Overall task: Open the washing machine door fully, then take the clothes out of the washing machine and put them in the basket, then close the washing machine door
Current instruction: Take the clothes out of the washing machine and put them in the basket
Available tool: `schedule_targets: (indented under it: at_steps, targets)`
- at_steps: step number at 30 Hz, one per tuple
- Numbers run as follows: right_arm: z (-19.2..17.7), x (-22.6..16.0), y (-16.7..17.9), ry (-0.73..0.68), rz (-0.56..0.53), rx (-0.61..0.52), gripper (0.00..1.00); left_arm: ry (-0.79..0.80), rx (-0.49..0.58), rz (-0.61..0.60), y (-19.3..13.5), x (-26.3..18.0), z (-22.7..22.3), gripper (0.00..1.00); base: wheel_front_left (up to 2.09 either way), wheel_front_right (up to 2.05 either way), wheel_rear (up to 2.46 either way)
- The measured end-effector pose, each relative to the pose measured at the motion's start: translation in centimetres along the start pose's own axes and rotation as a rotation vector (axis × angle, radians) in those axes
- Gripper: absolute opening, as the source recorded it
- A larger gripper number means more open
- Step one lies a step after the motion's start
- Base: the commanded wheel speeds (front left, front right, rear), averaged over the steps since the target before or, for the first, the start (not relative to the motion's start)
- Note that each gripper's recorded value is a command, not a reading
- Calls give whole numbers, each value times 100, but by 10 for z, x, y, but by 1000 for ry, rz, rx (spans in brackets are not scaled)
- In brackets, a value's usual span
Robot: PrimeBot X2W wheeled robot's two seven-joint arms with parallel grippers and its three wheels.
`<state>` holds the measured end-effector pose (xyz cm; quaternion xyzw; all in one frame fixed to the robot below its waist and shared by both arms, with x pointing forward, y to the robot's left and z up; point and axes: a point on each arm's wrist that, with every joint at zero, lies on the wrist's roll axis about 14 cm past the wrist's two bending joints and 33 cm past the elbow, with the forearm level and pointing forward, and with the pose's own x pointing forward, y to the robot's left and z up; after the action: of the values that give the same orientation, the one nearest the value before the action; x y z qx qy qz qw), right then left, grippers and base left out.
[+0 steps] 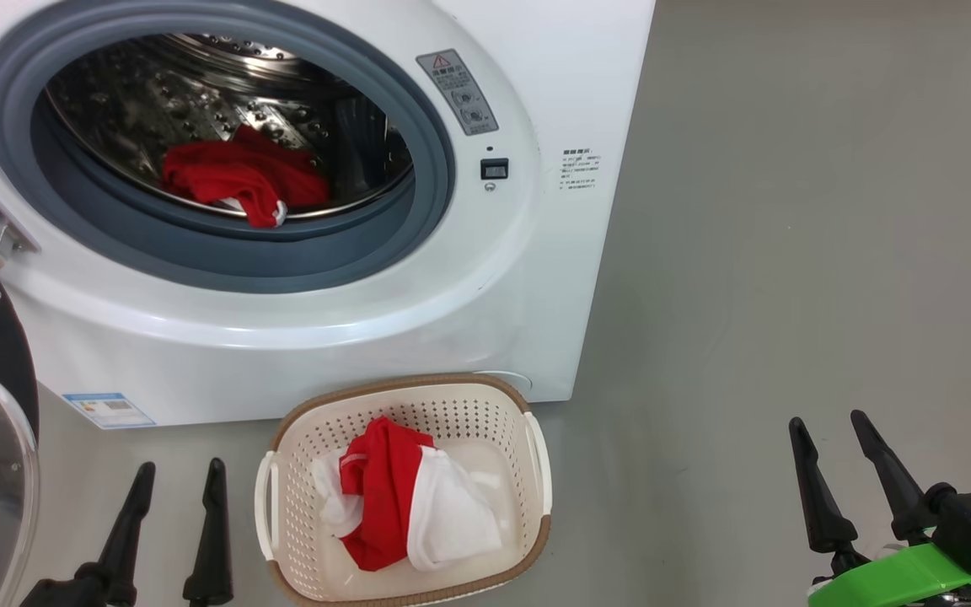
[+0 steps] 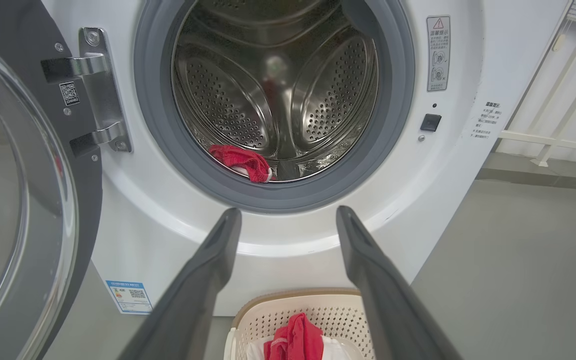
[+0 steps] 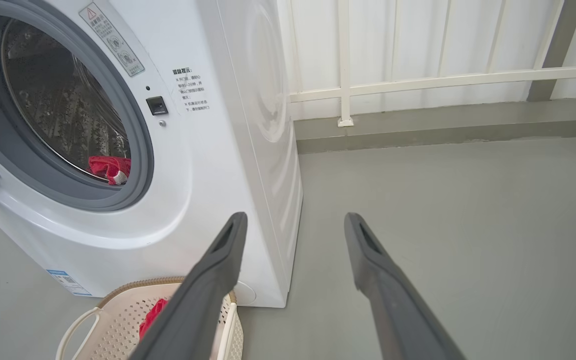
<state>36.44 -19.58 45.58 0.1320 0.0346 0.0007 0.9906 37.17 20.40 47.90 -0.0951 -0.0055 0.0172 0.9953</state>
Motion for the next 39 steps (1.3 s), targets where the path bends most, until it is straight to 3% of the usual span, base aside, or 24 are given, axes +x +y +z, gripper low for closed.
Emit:
schedule_targets:
  at_steps: [22, 39]
  targets:
    - [-9, 4, -3, 27, -10, 2, 100, 16, -6, -15, -6, 10, -7, 100, 0, 0, 0]
    - [-29, 62, 5, 51, 8, 21, 100, 29, 35, -96, -36, 141, -23, 100, 0, 0, 0]
